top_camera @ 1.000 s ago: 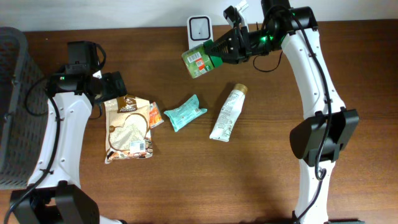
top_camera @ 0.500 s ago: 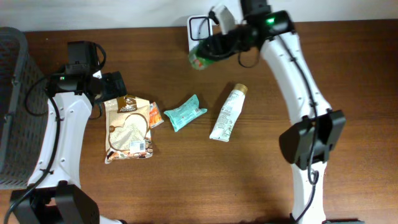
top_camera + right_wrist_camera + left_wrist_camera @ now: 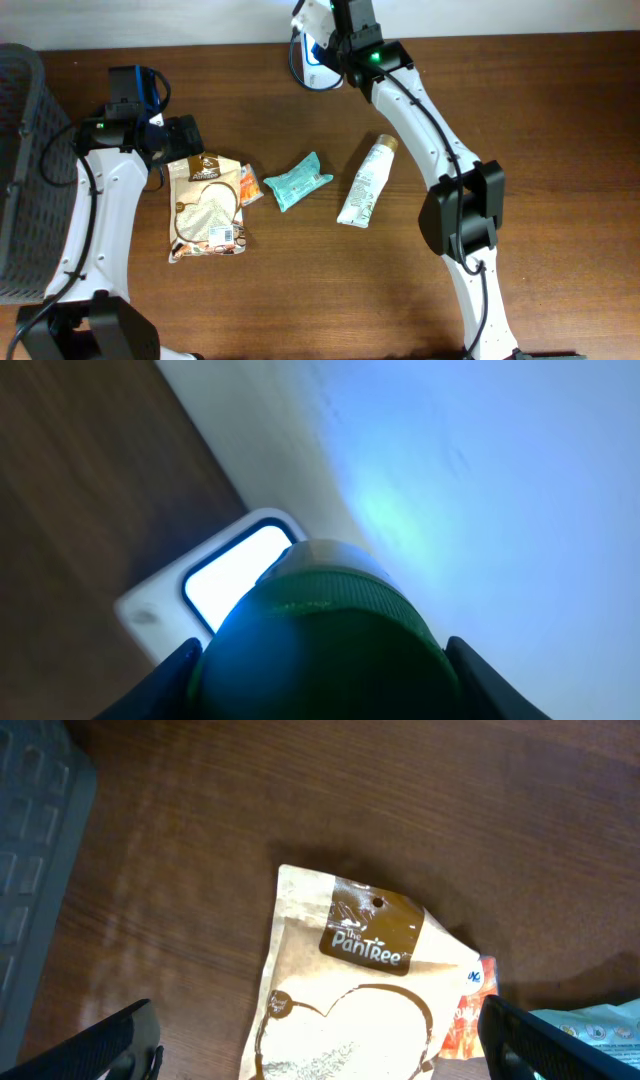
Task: Scan the item barcode
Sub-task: 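Hold the jar's label facing the scanner window with right gripper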
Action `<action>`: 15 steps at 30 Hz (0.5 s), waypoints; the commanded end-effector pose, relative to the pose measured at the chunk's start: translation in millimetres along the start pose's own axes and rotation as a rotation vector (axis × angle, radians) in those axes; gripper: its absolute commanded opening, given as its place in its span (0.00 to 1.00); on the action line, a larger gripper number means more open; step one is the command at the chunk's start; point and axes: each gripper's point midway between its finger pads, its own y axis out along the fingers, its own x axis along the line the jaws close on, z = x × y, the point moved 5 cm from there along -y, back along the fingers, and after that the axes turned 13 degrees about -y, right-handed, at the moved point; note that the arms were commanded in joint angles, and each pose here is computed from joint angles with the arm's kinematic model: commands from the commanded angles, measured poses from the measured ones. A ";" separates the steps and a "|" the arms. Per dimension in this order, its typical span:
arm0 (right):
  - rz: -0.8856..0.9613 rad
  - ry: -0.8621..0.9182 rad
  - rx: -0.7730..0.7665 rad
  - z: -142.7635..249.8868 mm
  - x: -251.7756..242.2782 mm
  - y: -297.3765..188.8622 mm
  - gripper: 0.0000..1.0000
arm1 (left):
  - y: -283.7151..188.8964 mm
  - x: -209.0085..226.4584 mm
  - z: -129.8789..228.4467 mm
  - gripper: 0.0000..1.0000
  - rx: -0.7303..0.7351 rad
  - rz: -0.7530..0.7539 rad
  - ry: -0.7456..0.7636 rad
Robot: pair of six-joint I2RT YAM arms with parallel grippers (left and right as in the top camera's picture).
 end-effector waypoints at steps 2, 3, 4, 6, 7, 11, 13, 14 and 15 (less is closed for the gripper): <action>0.103 -0.282 -0.016 -4.1 -14.6 7.9 0.41 | -4.7 0.6 -5.6 0.99 -0.024 -0.005 0.015; 0.123 -0.296 -0.022 -5.4 -16.6 9.9 0.41 | -4.7 0.7 -5.6 0.99 -0.024 -0.006 0.015; 0.142 -0.308 -0.029 -7.1 -19.4 10.3 0.43 | -4.7 0.7 -5.6 0.99 -0.024 -0.006 0.015; 0.182 -0.324 -0.043 -9.5 -22.7 14.9 0.50 | -4.7 0.6 -5.6 0.99 -0.024 -0.005 0.015; 0.202 -0.325 -0.051 -10.9 -24.8 16.3 0.50 | -4.7 0.8 -5.7 0.99 -0.024 -0.006 0.015; 0.238 -0.321 -0.064 -11.8 -26.3 22.5 0.50 | -4.7 0.6 -5.6 0.99 -0.024 -0.005 0.015; 0.237 -0.321 -0.063 -10.6 -23.9 25.7 0.49 | -4.7 0.7 -5.6 0.99 -0.024 -0.006 0.015; 0.236 -0.321 -0.063 -10.4 -23.4 26.2 0.49 | -4.7 0.7 -5.6 0.99 -0.024 -0.006 0.015; 0.235 -0.321 -0.062 -10.0 -22.5 27.3 0.49 | -4.7 0.7 -5.6 0.99 -0.024 -0.006 0.015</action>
